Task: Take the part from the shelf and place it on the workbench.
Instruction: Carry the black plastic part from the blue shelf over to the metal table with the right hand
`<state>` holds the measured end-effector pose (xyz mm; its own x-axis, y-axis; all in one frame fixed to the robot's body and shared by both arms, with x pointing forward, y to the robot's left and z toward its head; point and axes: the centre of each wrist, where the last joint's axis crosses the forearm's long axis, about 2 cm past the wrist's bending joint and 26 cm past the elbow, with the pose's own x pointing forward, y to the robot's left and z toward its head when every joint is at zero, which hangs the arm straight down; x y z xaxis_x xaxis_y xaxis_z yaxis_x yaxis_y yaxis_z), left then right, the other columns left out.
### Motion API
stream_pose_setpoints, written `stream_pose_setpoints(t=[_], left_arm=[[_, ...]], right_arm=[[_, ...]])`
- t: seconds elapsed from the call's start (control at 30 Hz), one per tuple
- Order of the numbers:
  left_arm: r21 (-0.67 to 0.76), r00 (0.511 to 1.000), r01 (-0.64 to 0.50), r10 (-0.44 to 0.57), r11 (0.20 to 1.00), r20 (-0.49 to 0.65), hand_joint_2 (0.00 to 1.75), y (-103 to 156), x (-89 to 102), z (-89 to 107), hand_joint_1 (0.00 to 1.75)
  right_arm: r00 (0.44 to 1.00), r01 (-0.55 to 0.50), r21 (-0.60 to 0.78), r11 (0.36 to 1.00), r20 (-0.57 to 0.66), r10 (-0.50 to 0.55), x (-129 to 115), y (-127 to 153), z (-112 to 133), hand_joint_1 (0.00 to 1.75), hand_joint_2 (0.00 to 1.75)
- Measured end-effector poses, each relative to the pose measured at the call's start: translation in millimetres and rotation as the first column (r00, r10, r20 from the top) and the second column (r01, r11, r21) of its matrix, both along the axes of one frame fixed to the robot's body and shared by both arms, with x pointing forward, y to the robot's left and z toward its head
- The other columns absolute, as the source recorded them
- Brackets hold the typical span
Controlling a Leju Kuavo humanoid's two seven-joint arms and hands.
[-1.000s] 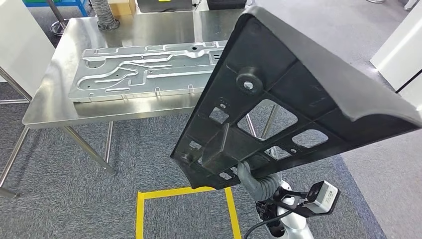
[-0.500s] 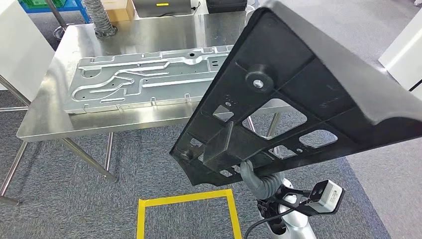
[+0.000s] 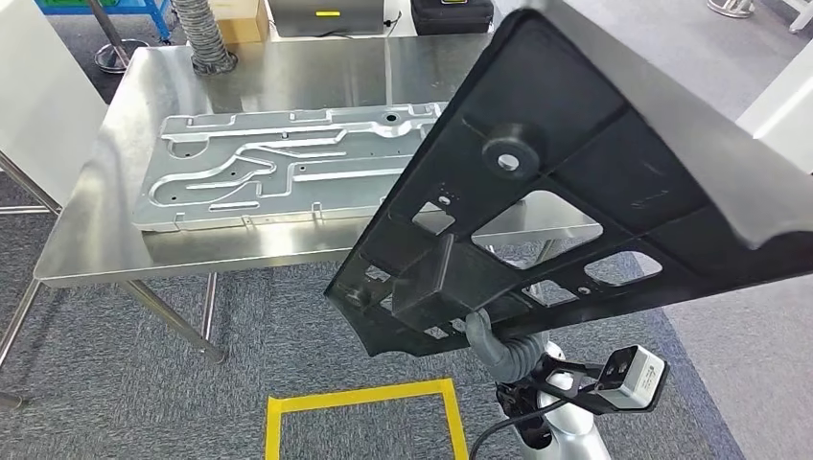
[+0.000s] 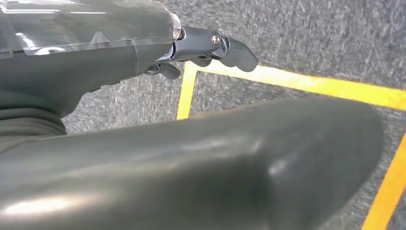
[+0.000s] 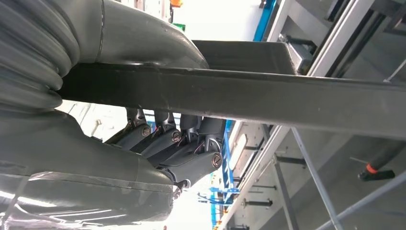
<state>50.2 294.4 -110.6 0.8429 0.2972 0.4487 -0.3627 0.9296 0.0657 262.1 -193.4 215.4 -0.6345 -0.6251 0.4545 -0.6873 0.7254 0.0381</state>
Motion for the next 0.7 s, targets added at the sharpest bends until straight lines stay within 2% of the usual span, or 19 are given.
stream_pose_setpoints(t=[0.4,0.7], left_arm=[[-0.003,1.000,0.010,-0.010,1.000,-0.001,0.00,-1.4,2.3,0.3,0.00],[0.008,1.000,0.007,-0.007,1.000,-0.005,0.00,1.4,-1.1,-0.1,0.00]], right_arm=[[1.000,0.029,0.044,0.999,0.003,-0.029,3.7,-8.7,11.5,1.52,1.75],[1.000,0.029,0.049,0.998,0.000,-0.029,1.7,-10.9,7.3,1.52,1.75]])
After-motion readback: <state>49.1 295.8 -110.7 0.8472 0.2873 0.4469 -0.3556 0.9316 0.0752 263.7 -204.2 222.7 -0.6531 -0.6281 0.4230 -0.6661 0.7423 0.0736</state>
